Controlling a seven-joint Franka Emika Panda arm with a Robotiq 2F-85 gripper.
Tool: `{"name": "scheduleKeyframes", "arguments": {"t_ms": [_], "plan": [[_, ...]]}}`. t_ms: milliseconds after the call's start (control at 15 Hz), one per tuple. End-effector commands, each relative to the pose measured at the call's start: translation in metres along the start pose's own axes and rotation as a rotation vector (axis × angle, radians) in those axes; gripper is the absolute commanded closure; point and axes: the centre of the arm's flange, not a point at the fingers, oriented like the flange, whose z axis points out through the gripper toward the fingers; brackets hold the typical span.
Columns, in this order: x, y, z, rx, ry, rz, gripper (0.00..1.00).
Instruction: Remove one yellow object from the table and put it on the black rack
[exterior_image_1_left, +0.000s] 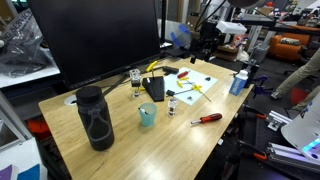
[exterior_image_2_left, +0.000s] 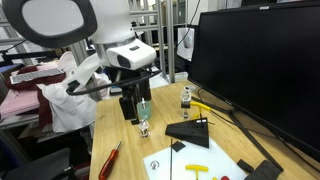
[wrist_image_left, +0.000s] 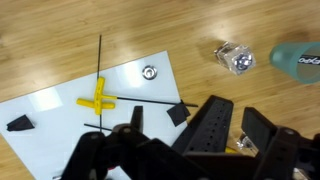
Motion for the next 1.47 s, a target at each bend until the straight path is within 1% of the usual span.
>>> {"name": "scheduleKeyframes", "arguments": {"t_ms": [0, 133, 200, 267, 333, 467, 800, 867, 933, 1067, 1200, 1333, 1400], "plan": [[-0.003, 0.027, 0.024, -0.036, 0.025, 0.137, 0.00], [-0.006, 0.045, 0.038, -0.069, 0.016, 0.215, 0.00], [-0.007, 0.053, 0.048, -0.077, 0.010, 0.230, 0.00], [-0.008, 0.058, 0.057, -0.060, 0.004, 0.255, 0.00], [-0.009, 0.054, 0.046, -0.069, -0.015, 0.215, 0.00], [-0.010, 0.058, 0.055, -0.070, -0.016, 0.235, 0.00], [-0.009, 0.058, 0.055, -0.068, -0.011, 0.241, 0.00], [-0.004, 0.058, 0.057, -0.074, 0.000, 0.280, 0.00], [-0.001, 0.059, 0.061, -0.065, -0.007, 0.297, 0.00], [0.006, 0.066, 0.073, -0.050, -0.016, 0.388, 0.00], [0.014, 0.081, 0.092, -0.063, -0.010, 0.493, 0.00], [0.020, 0.099, 0.114, -0.062, -0.025, 0.589, 0.00], [0.025, 0.108, 0.123, -0.047, -0.026, 0.646, 0.00]]}}
